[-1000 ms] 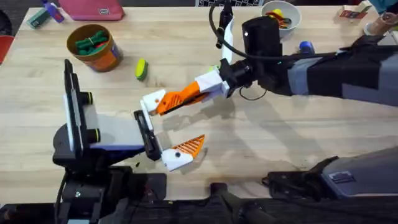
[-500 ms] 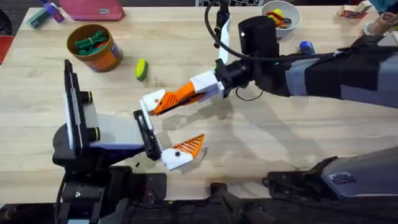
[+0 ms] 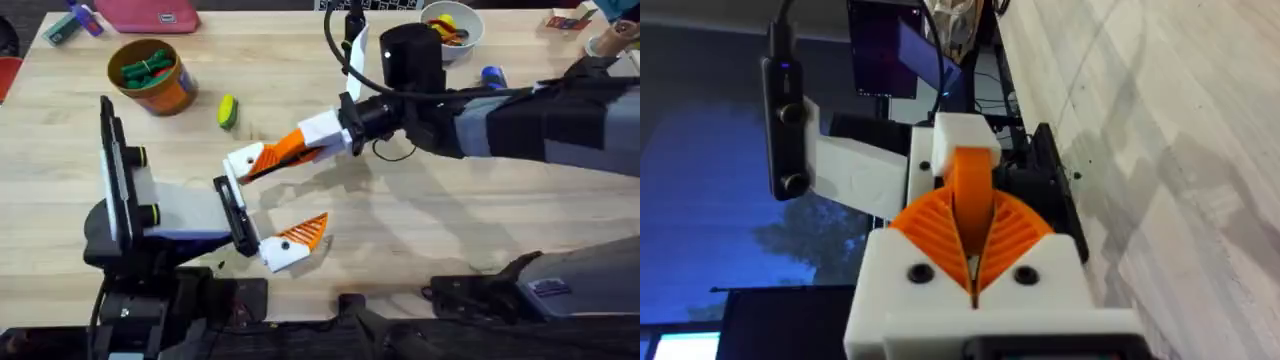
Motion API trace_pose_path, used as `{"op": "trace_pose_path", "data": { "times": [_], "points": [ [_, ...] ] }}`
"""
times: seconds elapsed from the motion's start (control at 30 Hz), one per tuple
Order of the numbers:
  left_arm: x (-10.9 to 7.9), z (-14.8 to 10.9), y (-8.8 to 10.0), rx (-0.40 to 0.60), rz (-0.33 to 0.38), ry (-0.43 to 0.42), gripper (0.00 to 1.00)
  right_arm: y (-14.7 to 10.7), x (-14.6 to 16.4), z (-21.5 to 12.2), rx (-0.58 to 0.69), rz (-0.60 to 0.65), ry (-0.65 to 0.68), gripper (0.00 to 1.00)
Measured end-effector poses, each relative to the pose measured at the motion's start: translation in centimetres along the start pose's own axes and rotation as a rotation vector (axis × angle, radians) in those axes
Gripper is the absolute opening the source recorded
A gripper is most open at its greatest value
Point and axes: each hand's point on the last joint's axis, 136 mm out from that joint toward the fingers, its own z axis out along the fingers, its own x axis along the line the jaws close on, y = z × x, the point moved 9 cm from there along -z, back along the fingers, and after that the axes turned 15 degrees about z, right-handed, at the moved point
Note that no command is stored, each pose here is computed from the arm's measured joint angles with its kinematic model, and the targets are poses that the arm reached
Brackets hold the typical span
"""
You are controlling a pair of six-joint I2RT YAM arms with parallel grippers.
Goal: Pick up the gripper from the table and insert it into the empty holder that is missing its gripper. Then pick up a screw, insert it into the mounting hole, and use the screwdriver to tighten it. Finally, clean up the table by picking up the vegetable and placing it into the bucket.
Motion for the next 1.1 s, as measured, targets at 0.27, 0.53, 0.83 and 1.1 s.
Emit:
{"op": "trace_pose_path", "data": {
  "times": [0.27, 0.53, 0.83, 1.1],
  "points": [
    [0.02, 0.00, 0.00, 0.001, 0.000, 0.002, 0.987, 0.01, 0.00, 0.02, -0.002, 0.003, -0.001, 0.008],
    [0.02, 0.00, 0.00, 0.001, 0.000, 0.002, 0.986, 0.01, 0.00, 0.02, -0.002, 0.003, -0.001, 0.008],
    [-0.19, 0.03, 0.03, -0.006, -0.002, -0.022, 0.985, 0.02, -0.09, 0.51, -0.018, 0.003, -0.016, 0.904],
    [-0.21, 0.03, 0.04, -0.006, -0.002, -0.024, 0.985, 0.14, -0.14, 0.53, -0.034, 0.003, -0.023, 0.931]
  ]
}}
